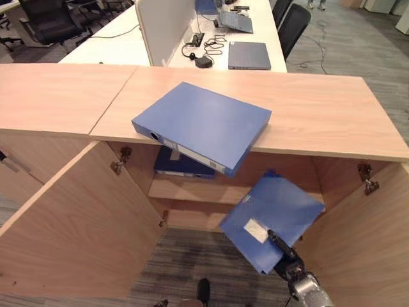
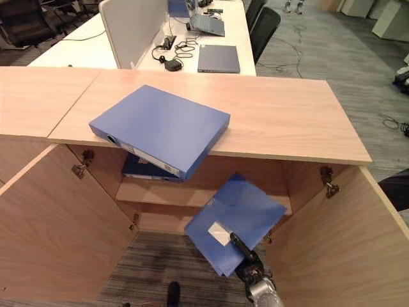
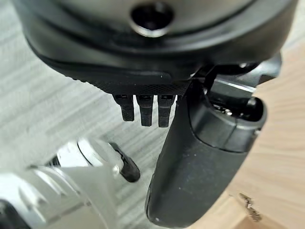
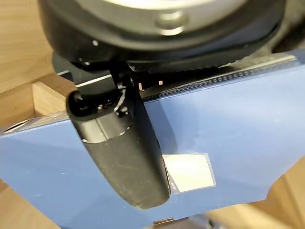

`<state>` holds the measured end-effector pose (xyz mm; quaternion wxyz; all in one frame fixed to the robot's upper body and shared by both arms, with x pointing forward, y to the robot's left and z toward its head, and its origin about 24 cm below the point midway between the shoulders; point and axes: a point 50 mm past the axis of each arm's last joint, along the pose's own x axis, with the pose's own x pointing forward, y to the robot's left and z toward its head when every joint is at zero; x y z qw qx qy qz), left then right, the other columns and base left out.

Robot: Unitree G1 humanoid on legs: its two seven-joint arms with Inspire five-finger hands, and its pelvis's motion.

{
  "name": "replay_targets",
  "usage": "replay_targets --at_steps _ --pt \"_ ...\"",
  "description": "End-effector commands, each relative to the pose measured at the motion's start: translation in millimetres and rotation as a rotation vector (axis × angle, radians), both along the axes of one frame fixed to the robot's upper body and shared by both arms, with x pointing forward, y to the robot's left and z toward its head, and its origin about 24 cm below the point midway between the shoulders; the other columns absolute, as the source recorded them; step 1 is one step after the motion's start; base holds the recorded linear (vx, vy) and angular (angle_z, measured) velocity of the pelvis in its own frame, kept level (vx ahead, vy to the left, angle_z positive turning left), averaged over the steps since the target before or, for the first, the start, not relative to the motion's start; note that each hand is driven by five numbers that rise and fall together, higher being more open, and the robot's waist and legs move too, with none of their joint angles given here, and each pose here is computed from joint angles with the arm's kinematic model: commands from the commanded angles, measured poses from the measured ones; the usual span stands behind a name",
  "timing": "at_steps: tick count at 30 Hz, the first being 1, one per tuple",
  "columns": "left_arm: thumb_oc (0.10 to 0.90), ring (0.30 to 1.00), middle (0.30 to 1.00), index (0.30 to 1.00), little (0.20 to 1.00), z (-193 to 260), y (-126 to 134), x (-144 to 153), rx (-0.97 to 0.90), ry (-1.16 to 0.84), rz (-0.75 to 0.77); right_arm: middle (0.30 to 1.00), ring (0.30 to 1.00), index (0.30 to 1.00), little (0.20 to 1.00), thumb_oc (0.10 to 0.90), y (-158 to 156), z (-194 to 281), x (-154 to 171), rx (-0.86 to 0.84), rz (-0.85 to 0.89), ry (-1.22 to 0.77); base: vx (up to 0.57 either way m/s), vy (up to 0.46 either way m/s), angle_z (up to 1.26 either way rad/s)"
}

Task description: Put the empty folder in the office cabinet

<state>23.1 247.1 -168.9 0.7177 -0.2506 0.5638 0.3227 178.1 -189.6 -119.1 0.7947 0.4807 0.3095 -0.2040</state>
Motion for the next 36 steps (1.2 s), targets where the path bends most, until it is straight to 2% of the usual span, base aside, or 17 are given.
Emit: replay_targets --at_steps 1,2,3,6,9,11,14,17,23,27,30,31,34,36 --pt "0.800 0.900 0.900 0.900 0.900 4 13 7 0.060 0.073 -0.197 0.300 0.300 0.300 0.300 0.400 -12 74 80 0.023 -0.119 -0.436 0.01 0.118 -0.11" --pt "0.800 0.900 0.900 0.900 0.900 4 13 7 0.060 0.073 -0.198 0.300 0.300 0.300 0.300 0.400 -12 74 81 0.023 -0.119 -0.436 0.04 0.145 -0.26" --pt "0.800 0.900 0.900 0.900 0.900 4 15 0 0.072 0.117 -0.249 0.300 0.300 0.300 0.300 0.400 -7 90 96 0.050 -0.140 -0.510 0.03 0.106 -0.28" --pt "0.800 0.900 0.900 0.900 0.900 4 17 -3 0.091 0.155 -0.290 0.300 0.300 0.300 0.300 0.400 5 113 114 0.106 -0.171 -0.605 0.04 0.157 -0.37" --pt "0.800 0.900 0.900 0.900 0.900 5 19 3 0.114 0.141 -0.290 0.300 0.300 0.300 0.300 0.400 14 131 126 0.137 -0.173 -0.670 -0.06 0.084 -0.57" --pt "0.800 0.900 0.900 0.900 0.900 6 19 19 0.140 0.092 -0.291 0.300 0.300 0.300 0.300 0.400 32 158 146 0.155 -0.137 -0.745 -0.07 0.005 -0.63" --pt "0.800 0.900 0.900 0.900 0.900 8 19 32 0.147 0.051 -0.282 0.300 0.300 0.300 0.300 0.400 40 185 164 0.154 -0.110 -0.804 -0.05 -0.112 -0.52" --pt "0.800 0.900 0.900 0.900 0.900 14 30 52 0.200 0.005 -0.263 0.300 0.300 0.300 0.300 0.400 33 211 179 0.139 -0.135 -0.875 -0.09 -0.117 -0.06" --pt "0.800 0.900 0.900 0.900 0.900 23 52 53 0.266 0.025 -0.244 0.300 0.300 0.300 0.300 0.400 13 226 185 0.082 -0.215 -0.908 0.08 -0.252 0.25" --pt "0.800 0.900 0.900 0.900 0.900 32 68 66 0.332 0.012 -0.234 0.300 0.300 0.300 0.300 0.400 4 252 188 0.027 -0.229 -0.991 0.04 -0.333 0.19" --pt "0.800 0.900 0.900 0.900 0.900 34 67 76 0.349 -0.013 -0.238 0.300 0.300 0.300 0.300 0.400 -3 270 190 -0.003 -0.244 -1.045 0.01 -0.248 0.31" --pt "0.800 0.900 0.900 0.900 0.900 37 64 88 0.369 -0.061 -0.255 0.300 0.300 0.300 0.300 0.400 -11 300 194 -0.047 -0.260 -1.129 0.00 -0.204 0.24" --pt "0.800 0.900 0.900 0.900 0.900 40 65 96 0.396 -0.083 -0.258 0.300 0.300 0.300 0.300 0.400 -18 330 194 -0.067 -0.288 -1.220 -0.01 -0.164 0.29" --pt "0.800 0.900 0.900 0.900 0.900 40 64 97 0.395 -0.084 -0.258 0.300 0.300 0.300 0.300 0.400 -18 331 194 -0.068 -0.288 -1.221 0.00 -0.056 0.21"
